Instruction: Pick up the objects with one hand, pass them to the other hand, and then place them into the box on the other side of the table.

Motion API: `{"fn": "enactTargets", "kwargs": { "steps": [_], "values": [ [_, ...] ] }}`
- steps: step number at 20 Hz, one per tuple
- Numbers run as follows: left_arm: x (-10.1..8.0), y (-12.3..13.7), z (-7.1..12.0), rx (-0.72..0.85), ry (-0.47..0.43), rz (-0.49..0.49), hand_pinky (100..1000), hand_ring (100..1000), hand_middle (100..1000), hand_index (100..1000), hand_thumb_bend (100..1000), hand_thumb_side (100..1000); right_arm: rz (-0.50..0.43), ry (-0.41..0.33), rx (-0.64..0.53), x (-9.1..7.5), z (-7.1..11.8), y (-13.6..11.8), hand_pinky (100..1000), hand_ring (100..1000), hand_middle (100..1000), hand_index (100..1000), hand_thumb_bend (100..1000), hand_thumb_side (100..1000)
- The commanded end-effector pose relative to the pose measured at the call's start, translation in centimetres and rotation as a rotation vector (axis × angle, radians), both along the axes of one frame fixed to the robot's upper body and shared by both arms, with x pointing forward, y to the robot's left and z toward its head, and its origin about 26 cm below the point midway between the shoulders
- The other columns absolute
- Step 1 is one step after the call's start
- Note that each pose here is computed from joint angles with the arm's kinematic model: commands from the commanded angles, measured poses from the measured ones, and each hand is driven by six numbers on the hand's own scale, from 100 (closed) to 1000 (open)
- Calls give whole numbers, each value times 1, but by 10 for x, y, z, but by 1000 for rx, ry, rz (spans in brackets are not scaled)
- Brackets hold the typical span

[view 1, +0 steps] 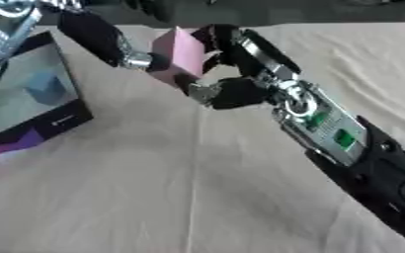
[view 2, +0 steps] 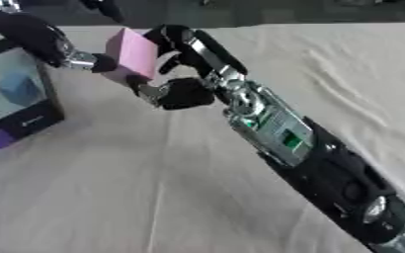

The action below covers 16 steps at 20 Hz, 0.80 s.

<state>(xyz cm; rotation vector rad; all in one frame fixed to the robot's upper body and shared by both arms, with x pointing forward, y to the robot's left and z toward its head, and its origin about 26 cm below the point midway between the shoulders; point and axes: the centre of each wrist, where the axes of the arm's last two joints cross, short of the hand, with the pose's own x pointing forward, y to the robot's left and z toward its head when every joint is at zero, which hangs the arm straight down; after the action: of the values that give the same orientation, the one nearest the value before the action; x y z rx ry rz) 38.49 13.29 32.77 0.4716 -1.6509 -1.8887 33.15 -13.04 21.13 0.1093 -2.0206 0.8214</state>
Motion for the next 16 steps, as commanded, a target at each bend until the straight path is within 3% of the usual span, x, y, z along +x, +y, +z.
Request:
{"fn": "enactTargets", "kwargs": {
  "steps": [1, 3, 7, 16],
  "values": [
    [-2, -2, 9, 3, -24, -4, 898, 852, 760, 805, 463, 553, 19, -43, 12, -6, 14, 1, 622, 734, 468, 437, 264, 100],
    [-3, 0, 10, 9, -20, -11, 900, 852, 759, 802, 418, 583, 16, -42, 13, -6, 15, 0, 623, 734, 473, 437, 264, 100],
    [-1, 1, 11, 24, 3, -23, 907, 854, 754, 795, 413, 615, 16, -42, 19, -6, 15, 0, 623, 734, 476, 437, 263, 100],
    [6, -7, 4, 67, 33, -33, 915, 862, 762, 798, 434, 586, 29, -47, 14, -8, 17, 1, 623, 733, 476, 436, 267, 100]
  ]
}}
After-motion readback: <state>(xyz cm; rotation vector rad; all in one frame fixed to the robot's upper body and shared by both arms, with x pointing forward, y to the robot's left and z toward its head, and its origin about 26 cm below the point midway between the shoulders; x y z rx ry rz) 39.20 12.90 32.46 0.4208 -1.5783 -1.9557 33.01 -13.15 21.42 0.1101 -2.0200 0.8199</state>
